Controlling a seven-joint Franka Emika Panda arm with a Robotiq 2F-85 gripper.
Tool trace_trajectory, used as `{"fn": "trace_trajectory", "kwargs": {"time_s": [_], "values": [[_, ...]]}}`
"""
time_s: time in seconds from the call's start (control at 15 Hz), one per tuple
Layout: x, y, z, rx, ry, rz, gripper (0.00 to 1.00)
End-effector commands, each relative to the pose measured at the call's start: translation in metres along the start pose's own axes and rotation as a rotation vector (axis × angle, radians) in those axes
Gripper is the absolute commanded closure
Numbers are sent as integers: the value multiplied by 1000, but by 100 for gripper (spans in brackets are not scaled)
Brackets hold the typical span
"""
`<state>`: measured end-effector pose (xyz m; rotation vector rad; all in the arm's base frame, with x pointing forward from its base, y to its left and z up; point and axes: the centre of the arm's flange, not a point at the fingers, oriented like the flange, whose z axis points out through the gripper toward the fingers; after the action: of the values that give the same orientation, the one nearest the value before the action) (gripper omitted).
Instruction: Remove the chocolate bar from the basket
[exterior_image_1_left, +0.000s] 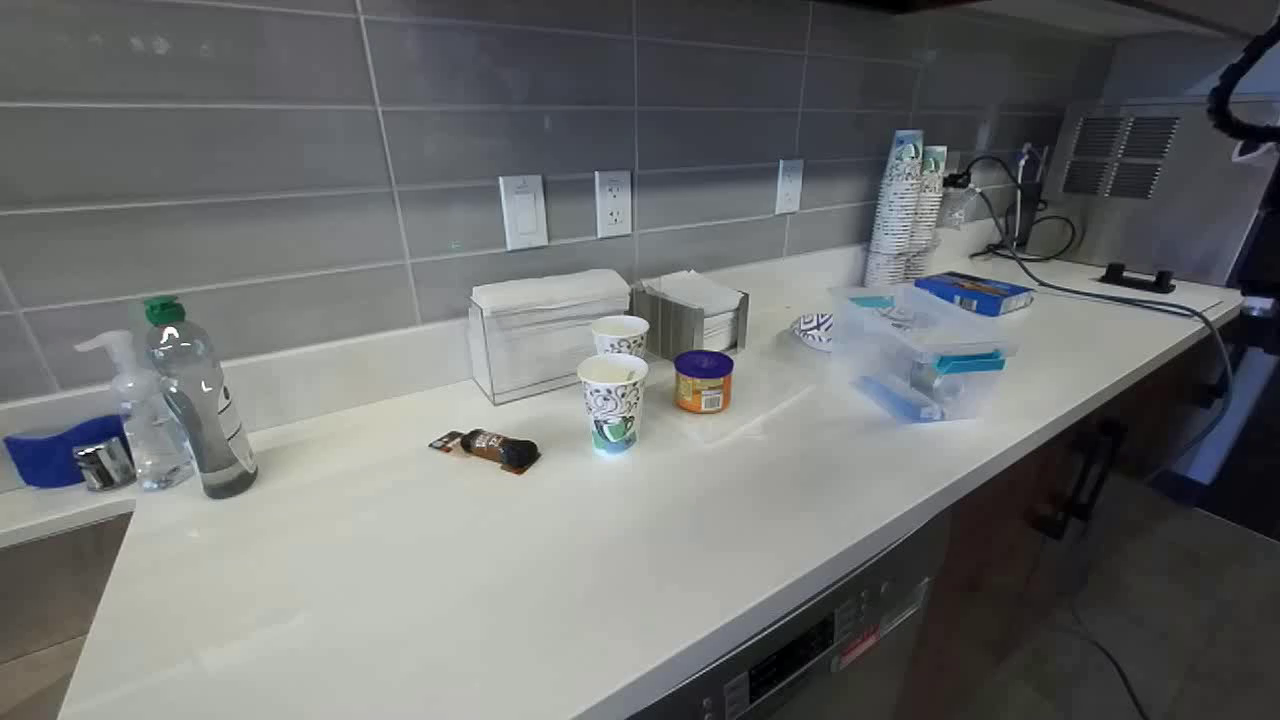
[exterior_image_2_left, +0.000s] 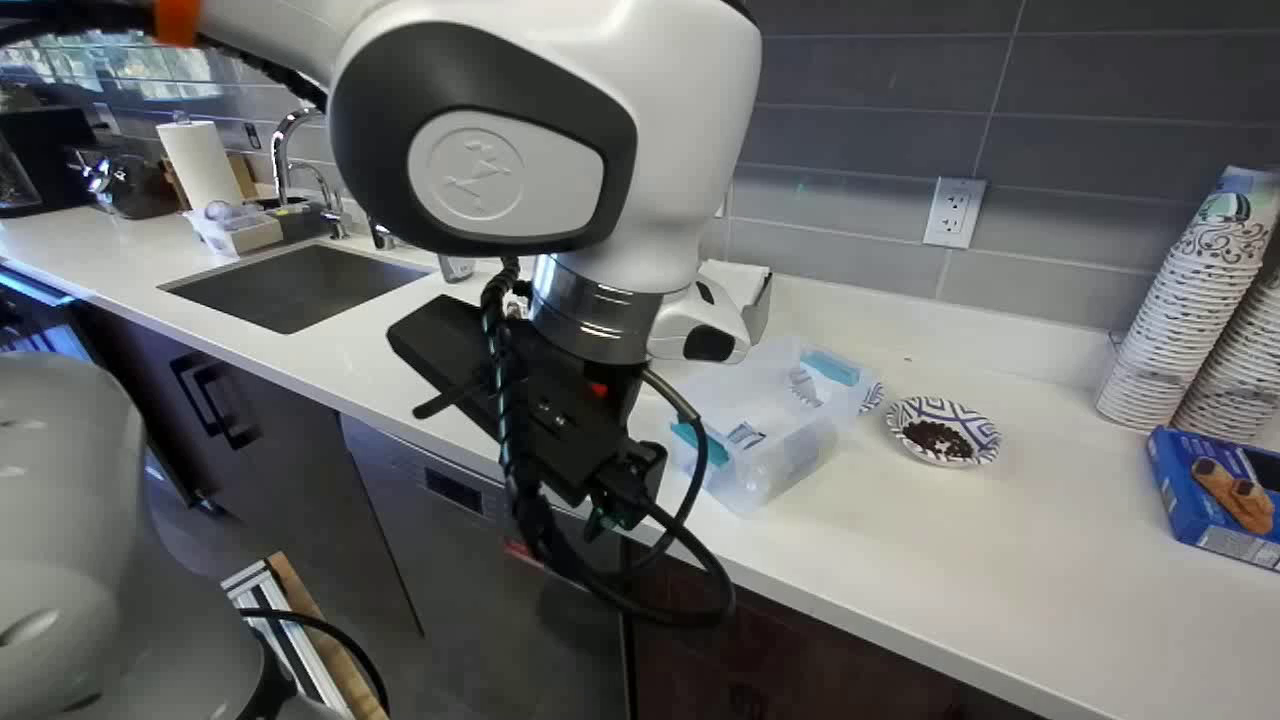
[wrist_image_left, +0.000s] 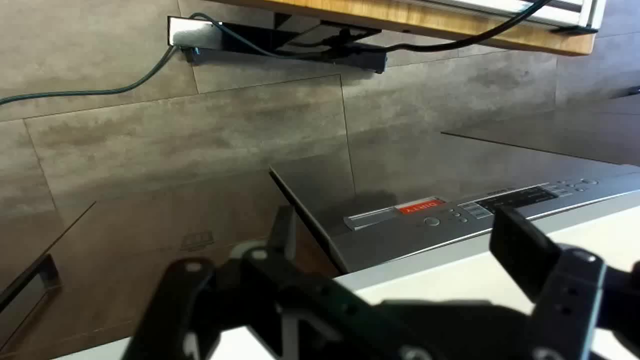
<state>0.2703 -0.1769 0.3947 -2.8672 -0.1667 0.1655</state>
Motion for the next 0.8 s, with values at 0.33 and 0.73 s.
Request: {"fn": "trace_trajectory", "kwargs": {"time_s": [0.33,0.73], "values": [[0,0,0,0,0,0,0],[26,-10,18,57,47,1,0]]}}
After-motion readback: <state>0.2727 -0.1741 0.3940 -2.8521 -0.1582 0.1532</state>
